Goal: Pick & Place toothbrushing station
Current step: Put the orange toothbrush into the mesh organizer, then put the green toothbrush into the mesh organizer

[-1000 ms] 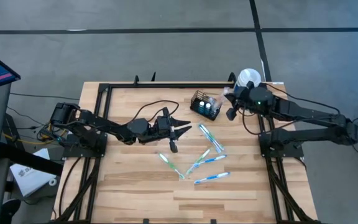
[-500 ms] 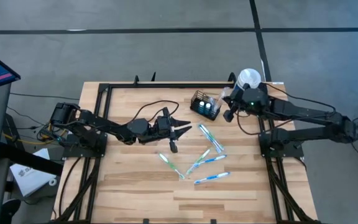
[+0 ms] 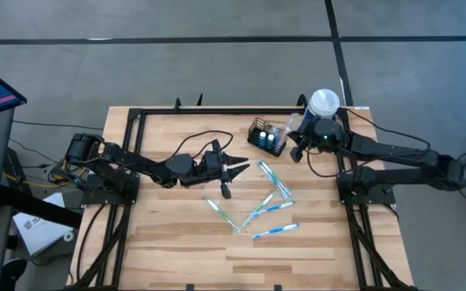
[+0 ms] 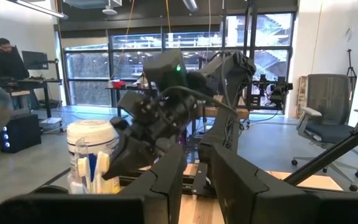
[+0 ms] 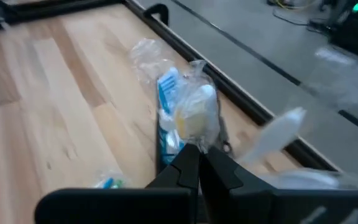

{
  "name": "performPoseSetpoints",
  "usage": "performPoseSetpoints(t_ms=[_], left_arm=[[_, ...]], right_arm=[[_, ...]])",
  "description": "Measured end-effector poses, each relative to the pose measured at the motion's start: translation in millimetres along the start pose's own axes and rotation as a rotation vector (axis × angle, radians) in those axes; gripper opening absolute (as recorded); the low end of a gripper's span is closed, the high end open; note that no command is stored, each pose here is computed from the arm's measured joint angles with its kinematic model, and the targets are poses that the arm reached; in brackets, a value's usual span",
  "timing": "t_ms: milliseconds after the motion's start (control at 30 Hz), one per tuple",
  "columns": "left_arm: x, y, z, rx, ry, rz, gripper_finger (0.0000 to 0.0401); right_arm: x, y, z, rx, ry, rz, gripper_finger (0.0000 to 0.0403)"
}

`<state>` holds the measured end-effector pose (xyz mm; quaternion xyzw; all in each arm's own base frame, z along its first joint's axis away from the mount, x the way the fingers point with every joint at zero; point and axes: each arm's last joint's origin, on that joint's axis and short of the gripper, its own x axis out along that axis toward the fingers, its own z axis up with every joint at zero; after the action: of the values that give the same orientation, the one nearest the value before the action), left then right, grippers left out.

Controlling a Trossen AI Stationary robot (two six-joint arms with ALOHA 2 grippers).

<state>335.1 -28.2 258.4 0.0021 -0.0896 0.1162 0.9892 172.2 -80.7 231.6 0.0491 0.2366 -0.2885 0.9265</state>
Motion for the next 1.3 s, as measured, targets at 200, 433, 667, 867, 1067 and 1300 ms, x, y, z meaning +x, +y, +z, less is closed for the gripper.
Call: performPoseSetpoints(t_ms=[200, 433, 667, 867, 1067, 1300], left_arm=[[0, 0, 0, 0.000, 0.000, 0.000, 0.0076], [0, 0, 0, 0.000, 0.000, 0.000, 0.0076], [0, 0, 0, 0.000, 0.000, 0.000, 0.0076], [0, 0, 0, 0.000, 0.000, 0.001, 0.0076], [0, 0, 0, 0.000, 0.000, 0.001, 0.0076], [0, 0, 0, 0.000, 0.000, 0.001, 0.0076]], right_arm=[[6, -4, -13, 0.018, -0.004, 0.050, 0.0000], [7, -5, -18, 0.035, 0.012, 0.045, 0.0000], [7, -4, -18, 0.022, 0.013, 0.070, 0.0009], [7, -4, -18, 0.018, 0.013, 0.070, 0.0071], [4, -5, -17, 0.017, -0.001, 0.071, 0.0140], [-5, -6, -15, 0.022, -0.022, 0.069, 0.0189]])
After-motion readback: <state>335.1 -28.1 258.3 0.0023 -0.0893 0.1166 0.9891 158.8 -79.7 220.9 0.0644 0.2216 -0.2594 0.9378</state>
